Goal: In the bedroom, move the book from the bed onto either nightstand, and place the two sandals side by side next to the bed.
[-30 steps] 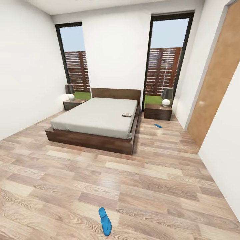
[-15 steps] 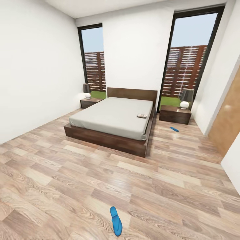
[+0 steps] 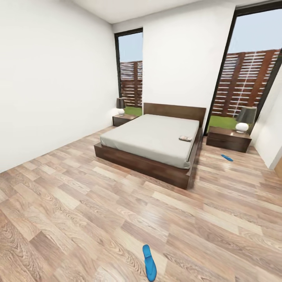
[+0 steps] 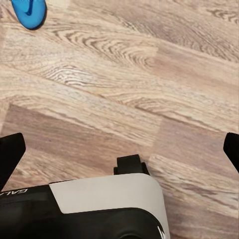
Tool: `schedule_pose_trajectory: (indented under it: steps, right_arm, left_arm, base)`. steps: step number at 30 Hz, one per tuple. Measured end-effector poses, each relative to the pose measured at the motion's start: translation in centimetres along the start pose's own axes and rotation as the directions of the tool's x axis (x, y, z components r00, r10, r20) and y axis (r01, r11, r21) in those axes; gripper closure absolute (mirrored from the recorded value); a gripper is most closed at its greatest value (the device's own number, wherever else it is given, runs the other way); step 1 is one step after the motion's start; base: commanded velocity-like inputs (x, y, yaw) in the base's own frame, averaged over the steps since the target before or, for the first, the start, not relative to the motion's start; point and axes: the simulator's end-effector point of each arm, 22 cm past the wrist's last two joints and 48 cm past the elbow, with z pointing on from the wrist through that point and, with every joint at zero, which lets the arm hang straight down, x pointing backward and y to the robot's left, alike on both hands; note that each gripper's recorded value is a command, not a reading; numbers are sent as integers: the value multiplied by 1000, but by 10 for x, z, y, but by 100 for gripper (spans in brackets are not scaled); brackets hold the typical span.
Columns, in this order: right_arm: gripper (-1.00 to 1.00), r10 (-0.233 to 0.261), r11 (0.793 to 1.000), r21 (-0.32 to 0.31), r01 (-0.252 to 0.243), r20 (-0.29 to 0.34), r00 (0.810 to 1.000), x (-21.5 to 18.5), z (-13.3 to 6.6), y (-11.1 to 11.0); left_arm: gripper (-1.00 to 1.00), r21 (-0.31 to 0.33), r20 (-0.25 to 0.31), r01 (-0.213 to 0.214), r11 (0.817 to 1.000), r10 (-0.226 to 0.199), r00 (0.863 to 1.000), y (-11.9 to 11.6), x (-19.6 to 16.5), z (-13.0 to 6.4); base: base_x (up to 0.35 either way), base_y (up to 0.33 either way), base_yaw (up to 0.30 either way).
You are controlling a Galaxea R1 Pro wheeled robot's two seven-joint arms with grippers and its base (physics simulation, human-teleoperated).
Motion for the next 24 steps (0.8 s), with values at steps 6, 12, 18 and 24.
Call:
schedule_pose_trajectory:
  steps: [6, 12, 18, 24]
  right_arm:
    - [-100, 1, 1000, 0, -1, 0, 1000, 0, 0, 0]
    - [-100, 0, 1000, 1, 0, 0, 1000, 0, 0, 0]
    - [-100, -1, 1000, 0, 1, 0, 1000, 0, 0, 0]
    - [-100, 0, 1000, 0, 0, 0, 1000, 0, 0, 0]
  left_arm:
    - [-100, 1, 0, 1, 1000, -1, 1000, -1, 0, 0]
    - [-100, 1, 0, 1, 1000, -1, 1000, -1, 0, 0]
    - [-100, 1, 0, 1, 1000, -1, 1000, -1, 0, 0]
    - [-100, 1, 1, 1, 1000, -1, 1000, -1, 0, 0]
  base:
    - [63, 48, 41]
    - [31, 13, 3]
    - [115, 64, 0]
    - [19, 15, 0]
